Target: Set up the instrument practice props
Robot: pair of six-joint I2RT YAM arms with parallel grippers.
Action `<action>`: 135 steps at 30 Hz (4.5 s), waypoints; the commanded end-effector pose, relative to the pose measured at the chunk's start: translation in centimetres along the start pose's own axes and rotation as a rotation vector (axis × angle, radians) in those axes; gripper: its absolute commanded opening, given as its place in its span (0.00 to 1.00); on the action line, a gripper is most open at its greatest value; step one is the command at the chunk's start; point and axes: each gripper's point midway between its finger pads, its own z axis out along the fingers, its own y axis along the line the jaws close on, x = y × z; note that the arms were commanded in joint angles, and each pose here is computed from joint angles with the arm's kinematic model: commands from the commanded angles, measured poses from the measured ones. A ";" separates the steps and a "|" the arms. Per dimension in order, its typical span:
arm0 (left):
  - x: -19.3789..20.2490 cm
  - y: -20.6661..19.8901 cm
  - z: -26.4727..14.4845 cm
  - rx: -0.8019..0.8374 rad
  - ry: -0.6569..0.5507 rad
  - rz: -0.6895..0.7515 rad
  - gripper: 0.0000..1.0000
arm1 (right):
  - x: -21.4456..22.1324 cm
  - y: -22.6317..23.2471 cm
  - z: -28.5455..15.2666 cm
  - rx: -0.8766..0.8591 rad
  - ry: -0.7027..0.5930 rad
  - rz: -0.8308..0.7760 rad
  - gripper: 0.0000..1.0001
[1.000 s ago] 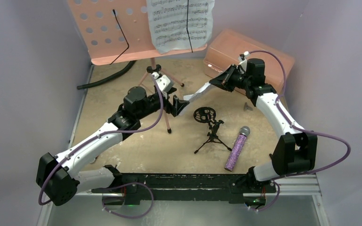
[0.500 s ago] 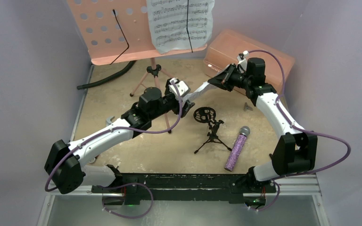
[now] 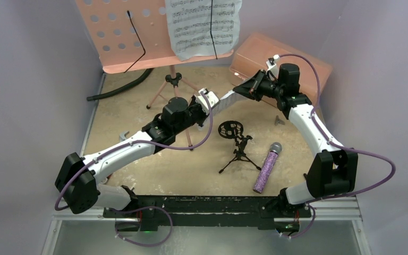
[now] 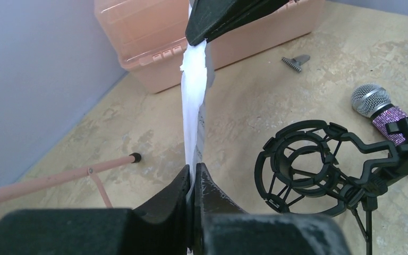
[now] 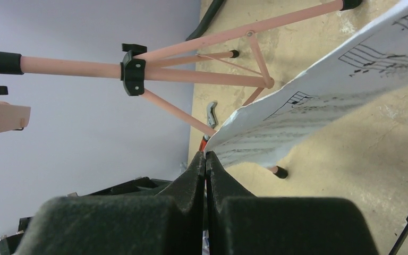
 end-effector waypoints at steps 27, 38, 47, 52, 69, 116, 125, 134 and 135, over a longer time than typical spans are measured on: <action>-8.3 -0.6 -4.5 0.145 -0.098 0.154 0.00 | 0.3 13.0 -8.6 -0.333 -0.193 -1.001 0.78; -8.7 -1.7 -3.8 0.242 -0.058 0.193 0.00 | 6.6 10.8 -9.8 -0.360 0.015 -1.387 0.96; -9.9 -2.0 -3.2 0.265 -0.085 0.188 0.00 | 8.7 6.7 -7.1 -0.248 0.215 -1.387 0.81; -10.6 -2.3 -3.2 0.286 -0.106 0.184 0.00 | 7.6 7.1 -5.9 -0.209 0.195 -1.403 0.66; -10.4 -1.1 -3.0 0.219 -0.088 0.181 0.24 | 6.0 7.6 -5.1 -0.139 0.142 -1.402 0.00; -15.6 -1.8 -11.1 0.149 -0.756 -0.194 0.66 | 7.8 27.7 -16.4 -0.807 -0.416 -1.338 0.00; -19.6 -1.7 -12.5 0.193 -0.872 -0.185 0.53 | 8.0 27.2 -15.8 -0.824 -0.389 -1.314 0.00; -21.1 -2.5 -14.1 0.262 -0.909 -0.202 0.43 | 7.6 27.0 -15.7 -0.795 -0.414 -1.314 0.00; -21.1 -2.5 -14.3 0.263 -0.908 -0.204 0.43 | 7.5 26.9 -15.6 -0.787 -0.417 -1.310 0.00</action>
